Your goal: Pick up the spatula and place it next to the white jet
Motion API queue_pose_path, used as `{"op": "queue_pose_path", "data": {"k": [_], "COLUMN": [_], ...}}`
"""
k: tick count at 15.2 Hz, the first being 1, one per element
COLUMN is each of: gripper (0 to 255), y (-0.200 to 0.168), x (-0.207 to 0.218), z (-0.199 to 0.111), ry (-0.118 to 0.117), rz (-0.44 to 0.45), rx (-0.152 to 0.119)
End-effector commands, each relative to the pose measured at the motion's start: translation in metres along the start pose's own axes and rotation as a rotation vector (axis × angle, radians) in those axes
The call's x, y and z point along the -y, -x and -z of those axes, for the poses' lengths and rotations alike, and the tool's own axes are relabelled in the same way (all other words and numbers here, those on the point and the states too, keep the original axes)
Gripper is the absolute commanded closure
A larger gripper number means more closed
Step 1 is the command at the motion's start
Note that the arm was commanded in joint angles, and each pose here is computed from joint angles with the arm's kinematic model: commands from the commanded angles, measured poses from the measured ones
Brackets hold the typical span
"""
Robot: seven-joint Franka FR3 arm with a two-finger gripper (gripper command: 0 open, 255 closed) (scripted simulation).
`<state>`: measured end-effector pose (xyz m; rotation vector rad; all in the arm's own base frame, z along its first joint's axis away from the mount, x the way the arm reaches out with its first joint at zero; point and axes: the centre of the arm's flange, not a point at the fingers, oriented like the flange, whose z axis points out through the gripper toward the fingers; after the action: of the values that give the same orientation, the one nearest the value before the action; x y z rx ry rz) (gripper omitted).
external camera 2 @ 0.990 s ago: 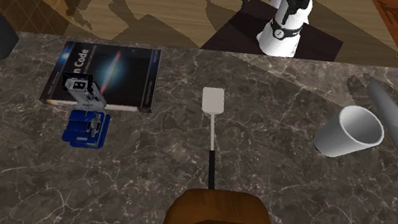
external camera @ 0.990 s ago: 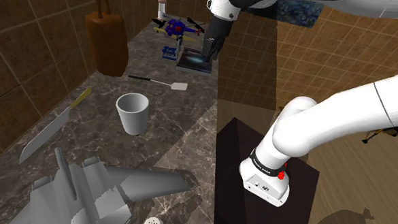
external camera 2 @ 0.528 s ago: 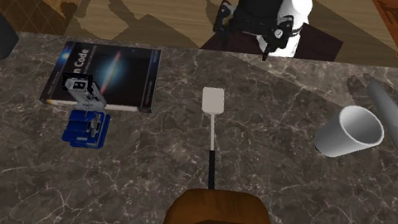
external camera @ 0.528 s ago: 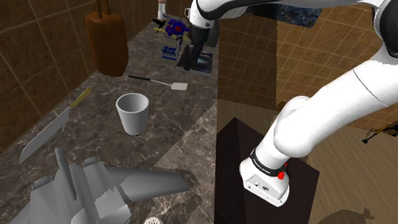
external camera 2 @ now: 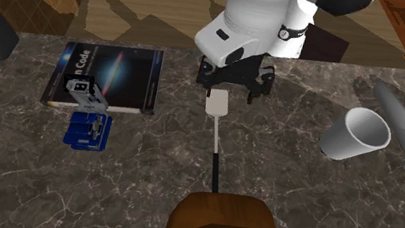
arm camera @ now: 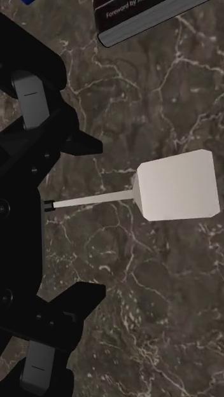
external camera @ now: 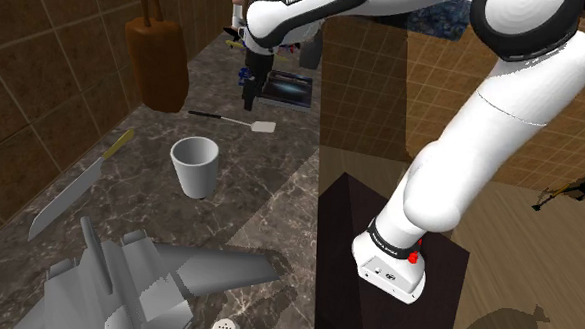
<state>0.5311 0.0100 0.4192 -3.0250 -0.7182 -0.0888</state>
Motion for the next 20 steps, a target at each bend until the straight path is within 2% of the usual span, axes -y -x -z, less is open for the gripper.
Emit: {"op": "queue_pose_path", "data": {"k": [1,5,13,20], "gripper": [0,0,0,0], "y": [-0.022,-0.064,-0.066,-0.066], "x": [-0.002,-0.007,-0.007,-0.007], "z": [-0.014,-0.044,-0.085,-0.085], "ry": [0.003,0.01,0.01,0.01], "rz": [0.035,0.102,0.104,0.104], "rx": [-0.001,-0.003,-0.003,-0.003]}}
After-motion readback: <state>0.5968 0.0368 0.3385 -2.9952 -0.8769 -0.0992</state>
